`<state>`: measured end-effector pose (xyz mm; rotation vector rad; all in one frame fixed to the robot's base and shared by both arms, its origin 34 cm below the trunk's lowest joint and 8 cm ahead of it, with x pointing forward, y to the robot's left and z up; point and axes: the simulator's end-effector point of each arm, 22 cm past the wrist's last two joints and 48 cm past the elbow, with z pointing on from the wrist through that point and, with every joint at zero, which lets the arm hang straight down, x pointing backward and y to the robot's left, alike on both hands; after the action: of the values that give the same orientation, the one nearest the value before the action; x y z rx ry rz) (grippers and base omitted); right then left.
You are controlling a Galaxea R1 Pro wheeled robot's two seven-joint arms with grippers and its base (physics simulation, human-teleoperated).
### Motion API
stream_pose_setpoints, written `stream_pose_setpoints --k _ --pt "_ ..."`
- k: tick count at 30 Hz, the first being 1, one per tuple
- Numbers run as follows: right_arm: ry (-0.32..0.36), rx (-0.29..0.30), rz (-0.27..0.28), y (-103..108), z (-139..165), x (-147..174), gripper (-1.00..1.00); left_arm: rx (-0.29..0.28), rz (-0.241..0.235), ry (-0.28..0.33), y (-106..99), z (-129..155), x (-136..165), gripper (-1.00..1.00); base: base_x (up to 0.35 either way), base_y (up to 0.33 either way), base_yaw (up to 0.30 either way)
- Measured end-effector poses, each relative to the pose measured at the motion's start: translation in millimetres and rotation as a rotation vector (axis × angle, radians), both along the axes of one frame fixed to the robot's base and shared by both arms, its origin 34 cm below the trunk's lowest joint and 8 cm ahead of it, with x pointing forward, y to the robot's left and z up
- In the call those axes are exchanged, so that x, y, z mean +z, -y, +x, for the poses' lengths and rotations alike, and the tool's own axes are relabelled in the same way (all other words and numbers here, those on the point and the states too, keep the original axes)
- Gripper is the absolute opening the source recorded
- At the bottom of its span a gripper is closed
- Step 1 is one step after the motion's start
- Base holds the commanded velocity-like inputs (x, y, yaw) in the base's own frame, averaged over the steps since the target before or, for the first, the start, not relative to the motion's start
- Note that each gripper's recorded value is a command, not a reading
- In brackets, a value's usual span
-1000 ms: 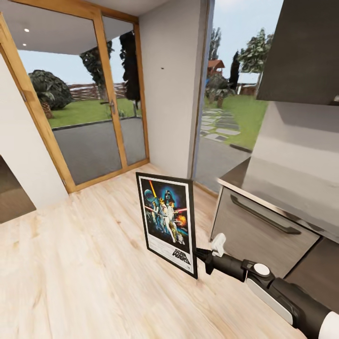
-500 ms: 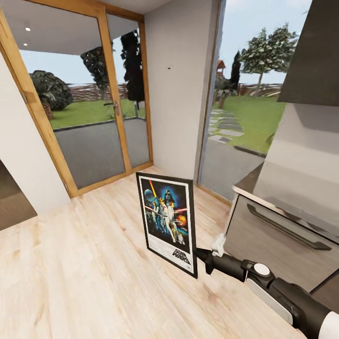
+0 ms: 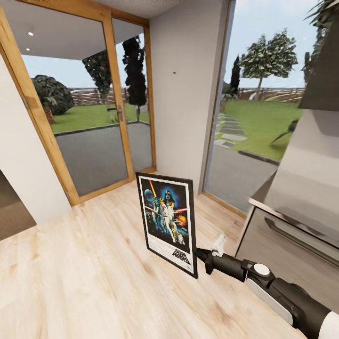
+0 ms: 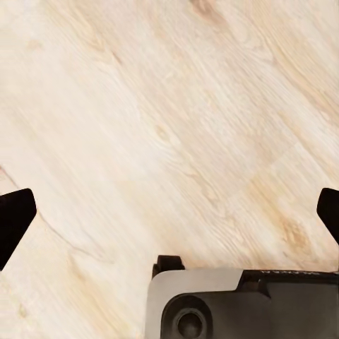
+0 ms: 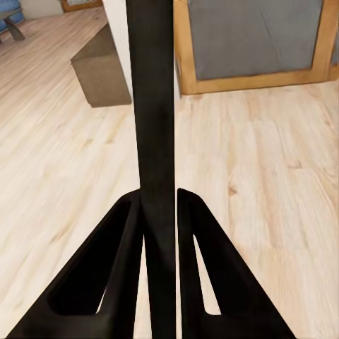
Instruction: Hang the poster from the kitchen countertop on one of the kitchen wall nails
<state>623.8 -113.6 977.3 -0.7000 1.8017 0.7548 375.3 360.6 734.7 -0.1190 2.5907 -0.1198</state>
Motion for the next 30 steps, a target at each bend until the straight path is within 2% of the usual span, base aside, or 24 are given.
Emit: stream_pose_setpoints --k 30 --pt "0.026 -0.001 0.0 1 1 13 -1.0 0.001 0.0 0.026 -1 7 7 1.0 0.289 0.204 0.0"
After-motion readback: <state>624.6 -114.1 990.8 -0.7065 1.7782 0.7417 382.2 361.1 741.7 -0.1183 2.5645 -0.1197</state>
